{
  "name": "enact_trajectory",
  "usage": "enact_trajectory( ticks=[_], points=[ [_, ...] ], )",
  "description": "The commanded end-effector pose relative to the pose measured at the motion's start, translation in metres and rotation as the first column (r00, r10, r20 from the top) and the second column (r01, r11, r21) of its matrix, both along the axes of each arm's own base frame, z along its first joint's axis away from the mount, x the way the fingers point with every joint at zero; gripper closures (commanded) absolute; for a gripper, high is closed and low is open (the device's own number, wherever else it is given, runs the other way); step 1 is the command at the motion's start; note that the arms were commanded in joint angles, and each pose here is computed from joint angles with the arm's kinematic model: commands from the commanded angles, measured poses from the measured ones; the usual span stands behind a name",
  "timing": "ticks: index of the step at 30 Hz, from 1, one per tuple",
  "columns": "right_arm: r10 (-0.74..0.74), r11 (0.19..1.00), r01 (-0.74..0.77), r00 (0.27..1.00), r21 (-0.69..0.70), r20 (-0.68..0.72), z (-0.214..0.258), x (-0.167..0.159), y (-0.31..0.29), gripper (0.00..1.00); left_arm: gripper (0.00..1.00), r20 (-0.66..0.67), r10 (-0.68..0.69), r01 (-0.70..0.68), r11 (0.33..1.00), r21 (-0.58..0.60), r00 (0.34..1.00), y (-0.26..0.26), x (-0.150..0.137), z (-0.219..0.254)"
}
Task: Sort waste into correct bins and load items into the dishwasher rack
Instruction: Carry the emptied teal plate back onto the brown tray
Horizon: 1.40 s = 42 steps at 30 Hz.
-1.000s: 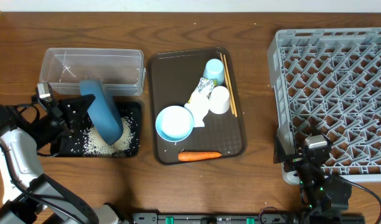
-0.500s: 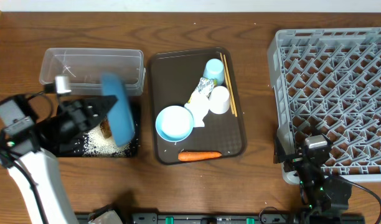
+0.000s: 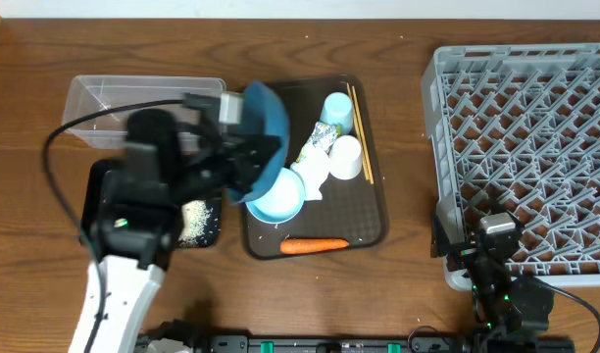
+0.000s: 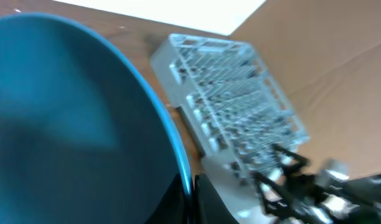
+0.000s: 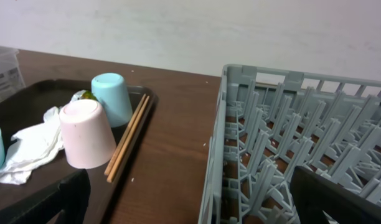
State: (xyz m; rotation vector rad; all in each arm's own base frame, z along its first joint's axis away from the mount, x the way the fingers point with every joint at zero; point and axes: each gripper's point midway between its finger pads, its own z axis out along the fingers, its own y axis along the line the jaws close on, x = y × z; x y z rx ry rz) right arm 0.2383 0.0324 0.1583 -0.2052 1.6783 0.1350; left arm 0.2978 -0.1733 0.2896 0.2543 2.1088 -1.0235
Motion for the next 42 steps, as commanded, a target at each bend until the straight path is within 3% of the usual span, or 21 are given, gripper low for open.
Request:
enact_trajectory(
  ticks=[1, 4, 6, 19, 26, 42],
  points=[
    [0.002, 1.000, -0.001, 1.000, -0.012, 0.002, -0.001, 0.000, 0.000, 0.01, 0.94, 0.131, 0.134, -0.161, 0.960, 0.228, 0.982, 0.006, 0.033, -0.019],
    [0.002, 1.000, -0.001, 1.000, -0.012, 0.002, -0.001, 0.000, 0.000, 0.01, 0.94, 0.202, 0.209, -0.269, 0.899, 0.346, 0.957, 0.008, 0.054, -0.034],
    [0.002, 1.000, -0.001, 1.000, -0.012, 0.002, -0.001, 0.000, 0.000, 0.01, 0.94, 0.240, 0.184, -0.267, 0.886, 0.379, 0.953, 0.001, 0.063, -0.039],
    [0.002, 1.000, -0.001, 1.000, -0.012, 0.002, -0.001, 0.000, 0.000, 0.01, 0.94, 0.288, 0.132, -0.241, 0.892, 0.384, 0.948, -0.039, 0.122, -0.089],
    [0.002, 1.000, -0.002, 1.000, -0.012, 0.001, -0.001, 0.000, 0.000, 0.01, 0.94, 0.307, 0.114, -0.224, 0.908, 0.354, 0.945, -0.051, 0.135, -0.099],
    [0.002, 1.000, -0.002, 1.000, -0.012, 0.001, -0.001, 0.000, 0.000, 0.01, 0.94, 0.214, 0.120, -0.205, 0.876, 0.436, 0.969, -0.050, 0.146, -0.163]
  ],
)
